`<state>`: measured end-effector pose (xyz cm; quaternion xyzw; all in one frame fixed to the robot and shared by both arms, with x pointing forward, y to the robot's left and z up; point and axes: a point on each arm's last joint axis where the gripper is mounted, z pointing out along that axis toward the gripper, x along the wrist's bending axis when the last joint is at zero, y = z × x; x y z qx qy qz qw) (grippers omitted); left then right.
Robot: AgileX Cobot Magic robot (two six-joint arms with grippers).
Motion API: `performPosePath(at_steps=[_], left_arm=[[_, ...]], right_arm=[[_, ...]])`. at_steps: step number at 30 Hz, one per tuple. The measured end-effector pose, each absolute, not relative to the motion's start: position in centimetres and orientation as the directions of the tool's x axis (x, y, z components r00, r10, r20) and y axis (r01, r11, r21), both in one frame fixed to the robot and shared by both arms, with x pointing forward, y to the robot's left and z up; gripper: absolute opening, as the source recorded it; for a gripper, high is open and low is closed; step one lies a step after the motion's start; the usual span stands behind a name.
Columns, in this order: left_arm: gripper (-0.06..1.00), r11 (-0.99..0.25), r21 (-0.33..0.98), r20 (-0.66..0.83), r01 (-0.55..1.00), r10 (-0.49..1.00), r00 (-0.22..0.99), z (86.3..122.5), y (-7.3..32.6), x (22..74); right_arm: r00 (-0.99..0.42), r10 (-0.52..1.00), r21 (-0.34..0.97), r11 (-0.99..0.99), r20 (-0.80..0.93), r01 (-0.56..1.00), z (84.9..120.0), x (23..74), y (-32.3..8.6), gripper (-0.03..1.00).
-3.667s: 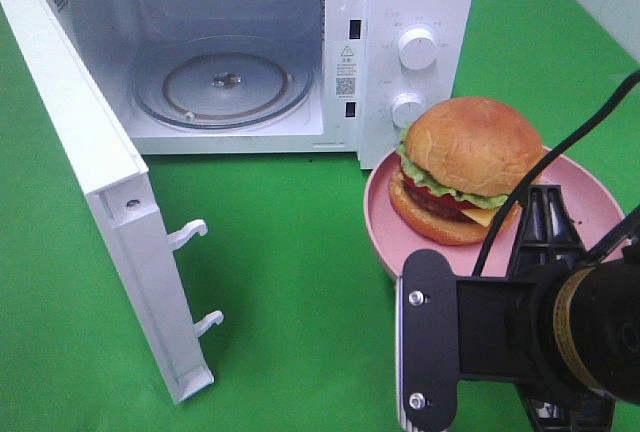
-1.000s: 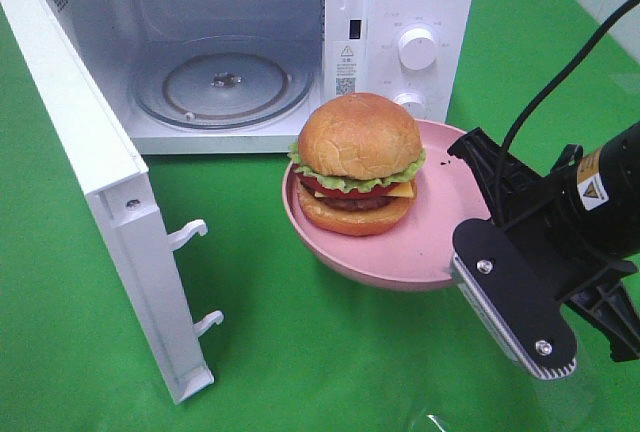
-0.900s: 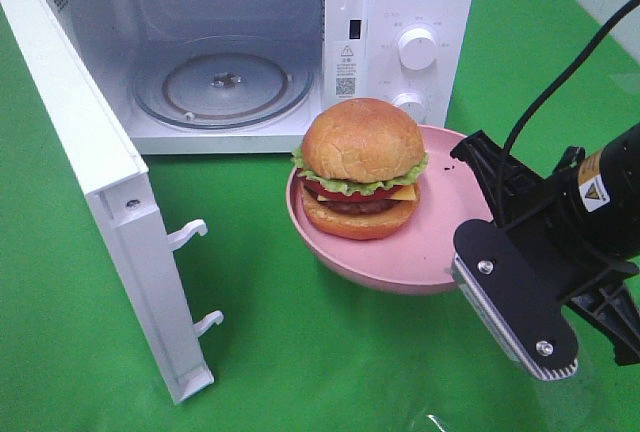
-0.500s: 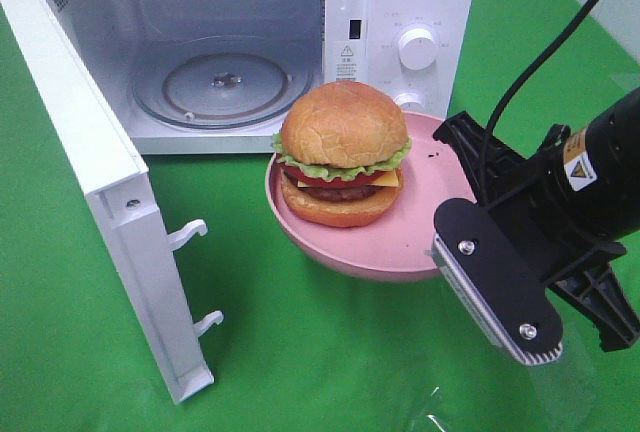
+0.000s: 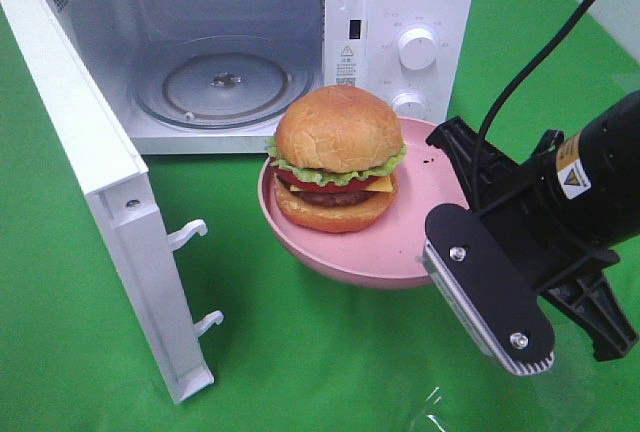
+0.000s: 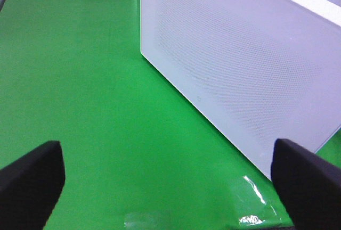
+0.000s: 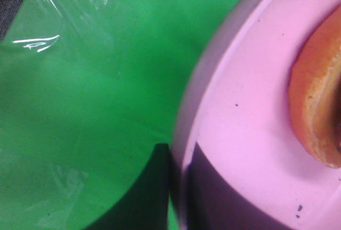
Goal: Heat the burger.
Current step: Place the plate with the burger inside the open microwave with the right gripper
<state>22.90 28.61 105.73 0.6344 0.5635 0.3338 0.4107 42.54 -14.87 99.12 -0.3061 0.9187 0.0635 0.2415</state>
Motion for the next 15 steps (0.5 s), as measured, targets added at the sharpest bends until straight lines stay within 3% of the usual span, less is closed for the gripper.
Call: performPosePath(at_steps=[15], left_arm=[[0.97,-0.028,0.897,-0.039,0.441,0.989,0.142,105.7,28.6,22.9]], right_arm=[[-0.713,-0.515,-0.015,0.815,-0.476,-0.579,99.1,44.9,-12.4,0.06]])
